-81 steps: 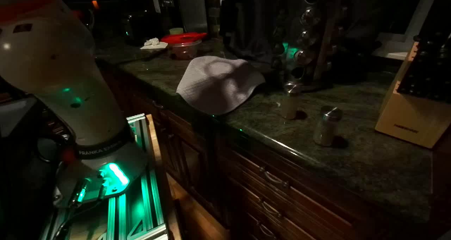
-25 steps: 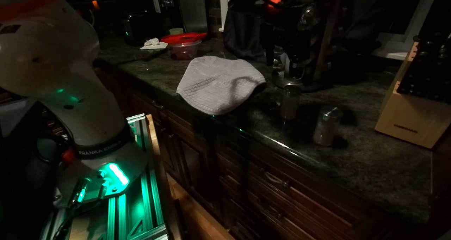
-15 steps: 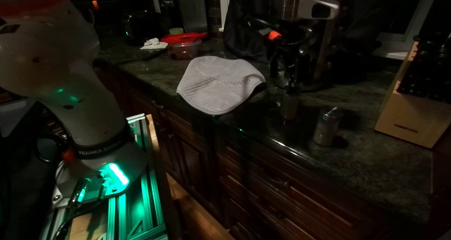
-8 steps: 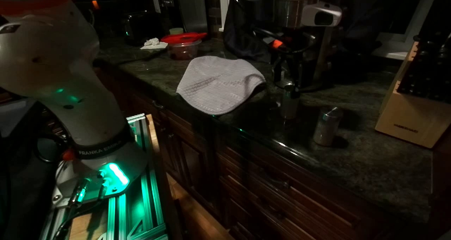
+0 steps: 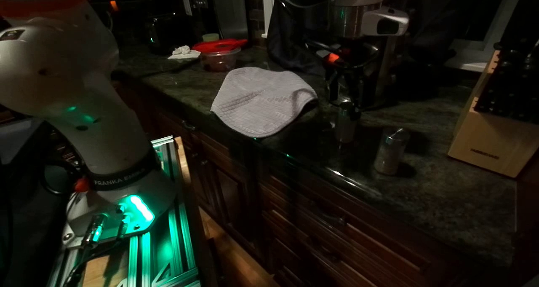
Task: Place the spice jar onto the spice rack
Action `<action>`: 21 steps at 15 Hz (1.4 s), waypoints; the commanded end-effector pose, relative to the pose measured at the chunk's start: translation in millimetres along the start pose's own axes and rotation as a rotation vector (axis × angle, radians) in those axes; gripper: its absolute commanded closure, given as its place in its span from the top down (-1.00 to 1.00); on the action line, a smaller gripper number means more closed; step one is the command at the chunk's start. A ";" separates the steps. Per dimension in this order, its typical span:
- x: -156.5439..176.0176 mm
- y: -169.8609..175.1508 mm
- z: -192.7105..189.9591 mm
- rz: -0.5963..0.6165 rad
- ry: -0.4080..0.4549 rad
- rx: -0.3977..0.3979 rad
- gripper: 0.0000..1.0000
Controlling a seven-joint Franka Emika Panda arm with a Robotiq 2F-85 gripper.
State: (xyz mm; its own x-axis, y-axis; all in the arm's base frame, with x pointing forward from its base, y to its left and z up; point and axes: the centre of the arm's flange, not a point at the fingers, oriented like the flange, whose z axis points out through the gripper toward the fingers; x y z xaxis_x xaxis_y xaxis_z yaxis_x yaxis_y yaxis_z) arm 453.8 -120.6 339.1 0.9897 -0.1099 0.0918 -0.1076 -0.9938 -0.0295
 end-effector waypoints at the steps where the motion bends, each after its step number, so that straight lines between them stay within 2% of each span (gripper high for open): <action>1: 3.5 1.6 4.7 -0.003 0.014 -0.015 0.65; 3: 4.0 1.1 4.6 -0.005 0.019 -0.020 0.63; 4: 4.5 0.7 4.1 -0.006 0.022 -0.018 0.56; 5: 4.7 0.4 3.7 -0.006 0.024 -0.019 0.64; 10: 5.6 -0.5 2.8 -0.009 0.025 -0.023 0.65; 13: 6.0 -0.8 3.1 -0.010 0.022 -0.029 0.56; 16: 6.0 -1.3 4.7 -0.017 0.013 -0.041 0.68; 19: 5.9 -1.4 7.0 -0.026 0.005 -0.057 0.71; 21: 5.7 -1.9 8.7 -0.032 -0.001 -0.066 0.56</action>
State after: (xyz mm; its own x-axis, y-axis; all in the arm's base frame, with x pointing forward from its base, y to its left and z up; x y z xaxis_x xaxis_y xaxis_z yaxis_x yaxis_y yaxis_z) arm 457.6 -119.4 336.7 0.9926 -0.0767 0.0938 -0.0784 -0.9968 0.0147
